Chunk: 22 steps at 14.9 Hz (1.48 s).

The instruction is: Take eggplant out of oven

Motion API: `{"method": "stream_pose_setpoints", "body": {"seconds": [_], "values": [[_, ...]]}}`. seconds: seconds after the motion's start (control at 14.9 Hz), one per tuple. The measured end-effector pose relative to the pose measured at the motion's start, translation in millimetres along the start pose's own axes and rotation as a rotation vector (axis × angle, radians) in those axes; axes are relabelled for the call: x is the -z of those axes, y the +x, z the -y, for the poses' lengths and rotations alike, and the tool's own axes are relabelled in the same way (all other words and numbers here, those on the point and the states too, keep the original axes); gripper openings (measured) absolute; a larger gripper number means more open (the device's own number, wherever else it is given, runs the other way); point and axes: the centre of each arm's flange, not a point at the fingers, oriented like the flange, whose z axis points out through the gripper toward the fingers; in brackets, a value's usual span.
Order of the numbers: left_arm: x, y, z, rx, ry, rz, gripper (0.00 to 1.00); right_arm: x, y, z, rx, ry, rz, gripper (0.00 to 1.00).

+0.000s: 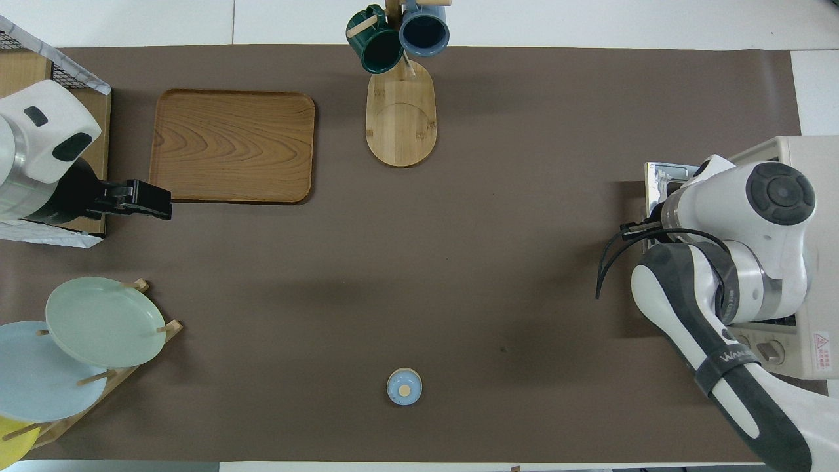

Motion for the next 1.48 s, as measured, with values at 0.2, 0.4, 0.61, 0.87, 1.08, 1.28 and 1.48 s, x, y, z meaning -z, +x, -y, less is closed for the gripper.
{"method": "stream_pose_setpoints", "body": {"seconds": [0.2,0.4,0.61,0.87,1.08,1.28,1.48], "values": [[0,0,1,0.002,0.0,0.0,1.0,-32,4,4,-0.009,0.002,0.013,0.01],[0,0,1,0.002,0.0,0.0,1.0,-26,15,-1,-0.071,0.045,-0.026,0.01],[0,0,1,0.002,0.0,0.0,1.0,1,33,3,-0.097,0.085,-0.043,0.01],[0,0,1,0.002,0.0,0.0,1.0,46,42,8,-0.079,0.075,0.056,0.16],[0,0,1,0.002,0.0,0.0,1.0,71,27,-10,-0.071,-0.015,0.128,0.34],[0,0,1,0.002,0.0,0.0,1.0,69,12,-26,-0.097,-0.055,0.163,0.35],[0,0,1,0.003,0.0,0.0,1.0,43,-2,-45,-0.115,-0.06,0.157,0.35]]}}
